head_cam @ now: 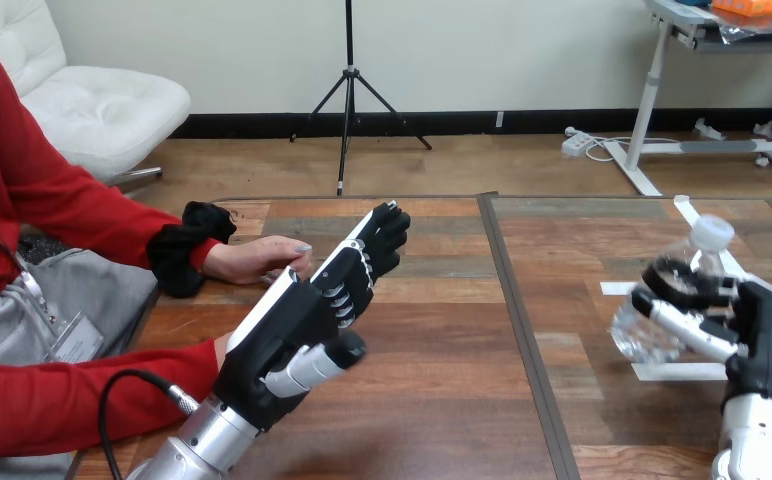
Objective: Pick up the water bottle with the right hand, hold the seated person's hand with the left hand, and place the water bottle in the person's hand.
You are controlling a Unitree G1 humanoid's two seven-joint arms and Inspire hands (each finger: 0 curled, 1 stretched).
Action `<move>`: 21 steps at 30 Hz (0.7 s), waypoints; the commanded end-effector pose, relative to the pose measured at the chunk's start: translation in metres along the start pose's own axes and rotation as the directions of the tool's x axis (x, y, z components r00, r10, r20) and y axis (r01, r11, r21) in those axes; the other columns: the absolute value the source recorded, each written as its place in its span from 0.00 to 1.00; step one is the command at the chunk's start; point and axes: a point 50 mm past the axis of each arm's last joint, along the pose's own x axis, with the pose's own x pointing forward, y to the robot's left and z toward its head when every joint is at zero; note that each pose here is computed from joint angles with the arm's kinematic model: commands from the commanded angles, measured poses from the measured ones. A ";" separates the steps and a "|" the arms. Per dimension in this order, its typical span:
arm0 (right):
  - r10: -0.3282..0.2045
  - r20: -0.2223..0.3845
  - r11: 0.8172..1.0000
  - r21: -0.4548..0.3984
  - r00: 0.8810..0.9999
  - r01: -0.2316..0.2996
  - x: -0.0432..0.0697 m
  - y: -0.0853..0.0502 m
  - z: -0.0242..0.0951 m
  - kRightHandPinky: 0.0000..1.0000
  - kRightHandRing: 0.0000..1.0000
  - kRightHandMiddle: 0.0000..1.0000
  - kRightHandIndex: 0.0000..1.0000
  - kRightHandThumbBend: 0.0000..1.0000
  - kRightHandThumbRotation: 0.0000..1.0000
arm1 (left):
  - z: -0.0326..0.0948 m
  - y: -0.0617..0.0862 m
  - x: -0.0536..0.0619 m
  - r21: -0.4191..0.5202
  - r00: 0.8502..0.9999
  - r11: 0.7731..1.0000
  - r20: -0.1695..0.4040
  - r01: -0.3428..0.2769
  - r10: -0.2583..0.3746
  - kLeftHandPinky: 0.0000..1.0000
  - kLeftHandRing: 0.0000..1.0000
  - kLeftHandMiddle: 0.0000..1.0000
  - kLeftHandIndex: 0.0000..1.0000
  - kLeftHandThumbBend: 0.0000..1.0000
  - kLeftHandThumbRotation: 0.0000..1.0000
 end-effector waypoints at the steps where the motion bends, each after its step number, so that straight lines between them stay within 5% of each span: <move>1: 0.039 0.220 0.996 0.071 0.975 -0.056 0.014 0.017 0.046 0.27 0.34 0.43 0.46 0.91 0.00 | 0.021 0.012 0.010 0.200 0.996 0.980 0.084 0.015 -0.032 0.97 1.00 1.00 1.00 1.00 0.78; 13: 0.155 0.327 0.979 0.072 0.932 -0.188 0.007 0.028 0.060 0.28 0.34 0.44 0.46 0.89 0.00 | 0.045 0.017 0.010 0.483 0.980 0.875 0.175 -0.003 -0.093 0.98 1.00 1.00 1.00 1.00 0.69; 21: 0.221 0.398 0.967 0.028 0.890 -0.252 0.000 0.037 0.073 0.27 0.34 0.44 0.46 0.89 0.00 | 0.050 0.023 0.013 0.515 0.982 0.857 0.169 -0.012 -0.088 1.00 1.00 1.00 1.00 1.00 0.58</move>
